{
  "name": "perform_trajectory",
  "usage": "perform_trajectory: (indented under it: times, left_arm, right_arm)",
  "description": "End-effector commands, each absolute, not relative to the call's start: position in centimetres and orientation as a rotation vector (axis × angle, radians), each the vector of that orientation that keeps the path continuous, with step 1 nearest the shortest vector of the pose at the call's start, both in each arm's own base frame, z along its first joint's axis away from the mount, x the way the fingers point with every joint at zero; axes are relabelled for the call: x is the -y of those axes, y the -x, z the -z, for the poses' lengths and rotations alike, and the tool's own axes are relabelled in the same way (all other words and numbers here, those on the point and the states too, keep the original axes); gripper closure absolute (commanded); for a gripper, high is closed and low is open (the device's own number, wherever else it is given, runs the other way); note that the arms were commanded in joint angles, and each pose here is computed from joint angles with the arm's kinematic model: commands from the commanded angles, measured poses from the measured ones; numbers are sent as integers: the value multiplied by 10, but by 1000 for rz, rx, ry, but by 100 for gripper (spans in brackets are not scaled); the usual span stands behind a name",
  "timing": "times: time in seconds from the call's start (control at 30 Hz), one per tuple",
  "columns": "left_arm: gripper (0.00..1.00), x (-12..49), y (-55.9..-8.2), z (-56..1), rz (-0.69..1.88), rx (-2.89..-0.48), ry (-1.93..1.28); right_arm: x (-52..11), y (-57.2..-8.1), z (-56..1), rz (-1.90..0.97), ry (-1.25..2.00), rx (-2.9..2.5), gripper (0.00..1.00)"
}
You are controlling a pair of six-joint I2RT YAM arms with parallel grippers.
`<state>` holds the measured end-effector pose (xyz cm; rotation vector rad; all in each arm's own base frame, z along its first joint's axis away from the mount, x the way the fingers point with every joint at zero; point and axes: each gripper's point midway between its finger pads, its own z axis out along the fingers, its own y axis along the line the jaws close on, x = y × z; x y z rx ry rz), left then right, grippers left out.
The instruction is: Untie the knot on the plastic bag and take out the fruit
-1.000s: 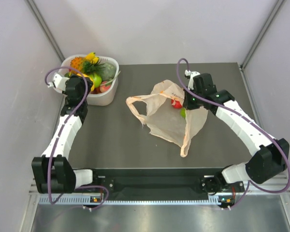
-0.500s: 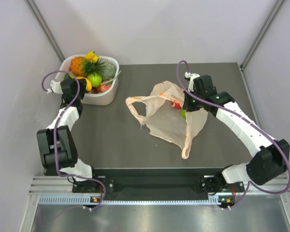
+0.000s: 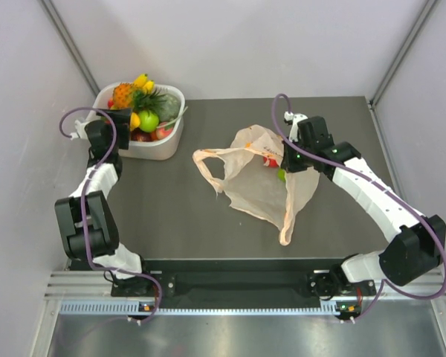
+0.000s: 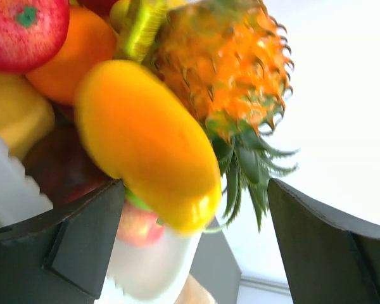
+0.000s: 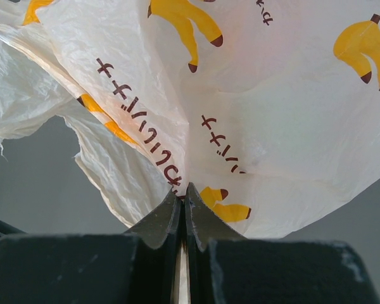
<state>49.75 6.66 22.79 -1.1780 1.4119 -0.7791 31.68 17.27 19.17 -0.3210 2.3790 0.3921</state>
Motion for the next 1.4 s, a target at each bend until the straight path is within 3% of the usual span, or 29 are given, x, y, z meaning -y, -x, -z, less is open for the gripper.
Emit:
perform_trajectory:
  times: [0.0,0.33,0.53,0.77,1.0,1.13,1.37]
  left_arm:
    - [1,-59,-480,-250,765,-1433,1119]
    - [1,-36,-427,-268,759,-1494,1033]
    - [5,59,-385,-291,1003,-1612,530]
    - [9,226,-277,-281,1198,-1635,-267]
    - [13,302,-188,-277,1318,-1569,-635]
    - [15,328,-178,-252,1254,-1629,-676]
    - [16,346,-232,-181,1010,-1769,-500]
  right_arm:
    - [-175,-327,-212,-416,324,-2292,100]
    - [-176,-329,-215,-418,325,-2291,100]
    - [-176,-330,-218,-409,317,-2289,100]
    - [-169,-332,-227,-367,293,-2293,100]
    - [-178,-327,-237,-426,347,-2305,100]
    - [-187,-319,-244,-499,396,-2308,100]
    - [-172,-305,-249,-436,401,-2343,100]
